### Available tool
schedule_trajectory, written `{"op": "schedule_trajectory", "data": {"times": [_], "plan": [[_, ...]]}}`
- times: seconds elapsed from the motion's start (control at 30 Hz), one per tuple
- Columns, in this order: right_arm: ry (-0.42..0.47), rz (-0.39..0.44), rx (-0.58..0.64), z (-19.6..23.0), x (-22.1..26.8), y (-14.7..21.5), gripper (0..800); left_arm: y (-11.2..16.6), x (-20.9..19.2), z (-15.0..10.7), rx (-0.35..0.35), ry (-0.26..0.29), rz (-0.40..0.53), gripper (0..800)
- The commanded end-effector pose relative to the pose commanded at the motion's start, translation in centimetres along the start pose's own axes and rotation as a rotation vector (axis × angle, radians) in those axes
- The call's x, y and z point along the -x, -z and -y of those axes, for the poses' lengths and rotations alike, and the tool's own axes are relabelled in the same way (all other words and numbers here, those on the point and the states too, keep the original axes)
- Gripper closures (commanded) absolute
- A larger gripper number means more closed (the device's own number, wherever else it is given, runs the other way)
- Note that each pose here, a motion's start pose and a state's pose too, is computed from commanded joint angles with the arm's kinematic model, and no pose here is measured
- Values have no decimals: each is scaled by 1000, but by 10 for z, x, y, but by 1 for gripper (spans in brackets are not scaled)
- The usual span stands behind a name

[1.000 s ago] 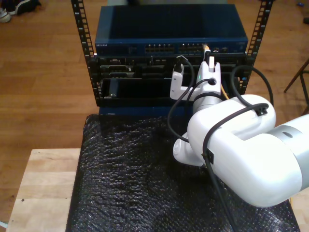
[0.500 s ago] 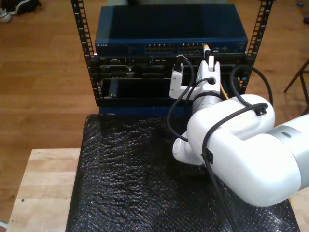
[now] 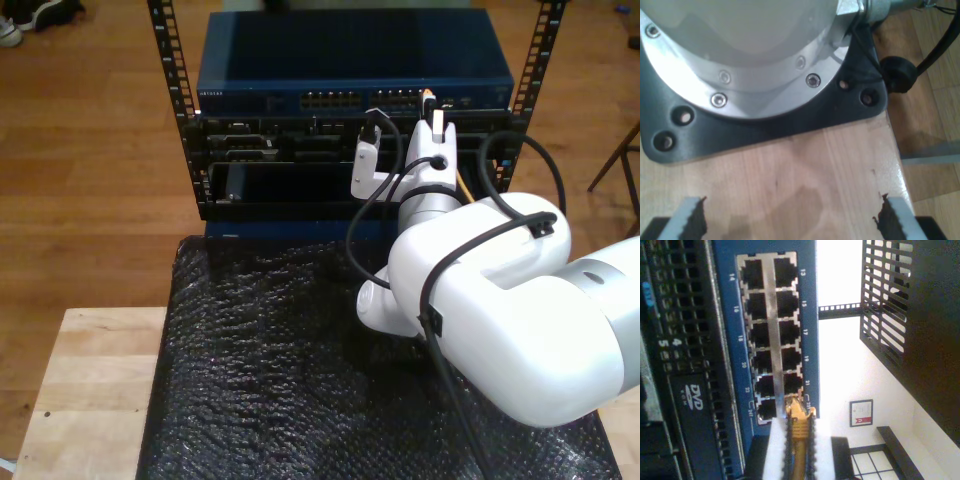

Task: Grab the cable and plug it in

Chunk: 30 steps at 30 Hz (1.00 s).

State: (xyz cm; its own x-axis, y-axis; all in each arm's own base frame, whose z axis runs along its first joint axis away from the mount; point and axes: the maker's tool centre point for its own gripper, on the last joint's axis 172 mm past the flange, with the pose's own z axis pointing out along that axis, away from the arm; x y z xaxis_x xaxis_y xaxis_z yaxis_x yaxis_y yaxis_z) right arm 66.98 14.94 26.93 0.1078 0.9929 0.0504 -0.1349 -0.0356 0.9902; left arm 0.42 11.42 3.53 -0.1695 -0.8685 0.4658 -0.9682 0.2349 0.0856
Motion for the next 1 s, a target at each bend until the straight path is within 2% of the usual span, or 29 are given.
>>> {"op": "schedule_trajectory", "data": {"times": [0.33, 0.47, 0.53, 1.0], "plan": [[-1, 2, 0, 0, 1, 0, 794, 0, 0, 0, -1, 1, 0, 0], [1, 1, -5, 2, 2, 1, 635, 0, 0, 0, 0, 0, 0, 0], [1, 0, -7, 3, 2, 1, 583, 0, 0, 0, 0, 0, 0, 0], [12, -17, -55, -9, 7, 23, 494, 0, 0, 0, 0, 0, 0, 0]]}}
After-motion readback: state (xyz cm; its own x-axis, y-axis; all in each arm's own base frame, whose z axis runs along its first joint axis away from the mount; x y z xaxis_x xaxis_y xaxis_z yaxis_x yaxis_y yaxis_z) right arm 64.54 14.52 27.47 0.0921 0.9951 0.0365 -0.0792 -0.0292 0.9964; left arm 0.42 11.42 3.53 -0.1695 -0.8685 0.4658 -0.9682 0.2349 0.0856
